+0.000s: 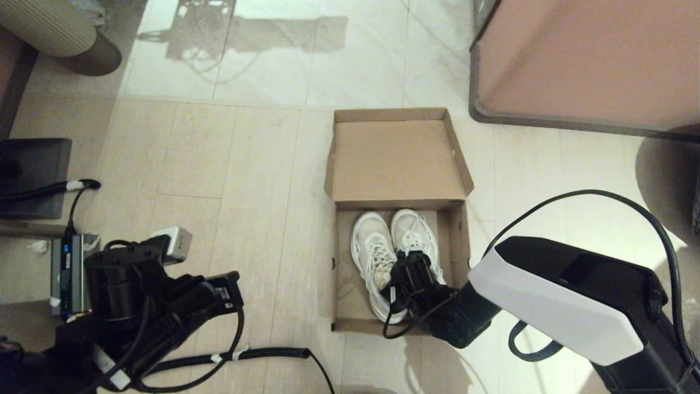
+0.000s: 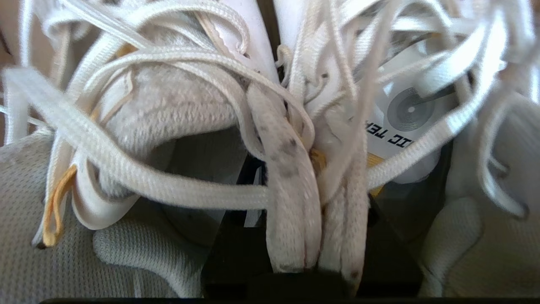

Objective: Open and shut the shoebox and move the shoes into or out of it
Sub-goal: Put the shoes into the shoe box

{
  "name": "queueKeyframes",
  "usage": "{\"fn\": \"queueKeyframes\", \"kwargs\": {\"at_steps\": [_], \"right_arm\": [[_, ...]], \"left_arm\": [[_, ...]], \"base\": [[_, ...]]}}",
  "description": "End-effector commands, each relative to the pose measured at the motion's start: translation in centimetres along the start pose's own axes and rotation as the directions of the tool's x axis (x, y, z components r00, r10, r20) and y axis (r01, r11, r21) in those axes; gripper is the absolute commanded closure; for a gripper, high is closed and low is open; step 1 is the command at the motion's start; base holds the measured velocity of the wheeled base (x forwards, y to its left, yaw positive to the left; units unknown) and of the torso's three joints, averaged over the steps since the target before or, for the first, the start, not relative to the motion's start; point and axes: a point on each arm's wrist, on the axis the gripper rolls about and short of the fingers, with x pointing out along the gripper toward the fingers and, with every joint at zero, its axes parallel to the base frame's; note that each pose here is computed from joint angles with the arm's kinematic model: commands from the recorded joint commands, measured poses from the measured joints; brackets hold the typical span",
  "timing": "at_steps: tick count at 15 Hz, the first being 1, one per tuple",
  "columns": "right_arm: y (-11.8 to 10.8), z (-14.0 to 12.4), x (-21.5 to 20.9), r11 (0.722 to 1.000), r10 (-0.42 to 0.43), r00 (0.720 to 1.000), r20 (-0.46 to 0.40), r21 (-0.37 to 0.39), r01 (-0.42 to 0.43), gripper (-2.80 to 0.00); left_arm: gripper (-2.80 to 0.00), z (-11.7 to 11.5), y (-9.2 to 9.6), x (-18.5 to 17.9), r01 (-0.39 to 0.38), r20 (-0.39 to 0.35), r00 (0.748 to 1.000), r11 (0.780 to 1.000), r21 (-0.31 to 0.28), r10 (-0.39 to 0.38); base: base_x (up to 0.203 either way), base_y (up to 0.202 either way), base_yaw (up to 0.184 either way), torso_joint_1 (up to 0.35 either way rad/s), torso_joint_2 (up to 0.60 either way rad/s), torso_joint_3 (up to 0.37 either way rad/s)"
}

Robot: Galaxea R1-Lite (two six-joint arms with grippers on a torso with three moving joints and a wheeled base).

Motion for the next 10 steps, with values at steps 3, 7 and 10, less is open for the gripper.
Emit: {"fn": "queueKeyframes", "kwargs": {"at_steps": [3,7,10], "right_arm": [[0.3,-0.4,0.9,1.0,-0.003,1.0,0.002,-0.006,0.003,-2.8],[0.2,0.6,0.2,1.0,0.001,1.0,-0.003,-0.016,-0.001,-2.8],[0.1,1.2,-0.7,1.0,0.013,0.999,-0.033,-0.027,-0.014,-2.8]], "left_arm": [[0.0,0.3,-0.1,0.1,0.001,0.014,1.0,1.0,-0.005,-0.001],[0.0,0.3,0.0,-0.1,-0.002,0.017,1.0,1.0,-0.007,0.002],[0.0,0.7,0.0,-0.5,0.003,0.035,0.999,1.0,-0.01,-0.002]], "base": [[0.0,0.0,0.0,0.0,0.0,0.0],[0.0,0.0,0.0,0.0,0.0,0.0],[0.0,0.0,0.0,0.0,0.0,0.0]]}}
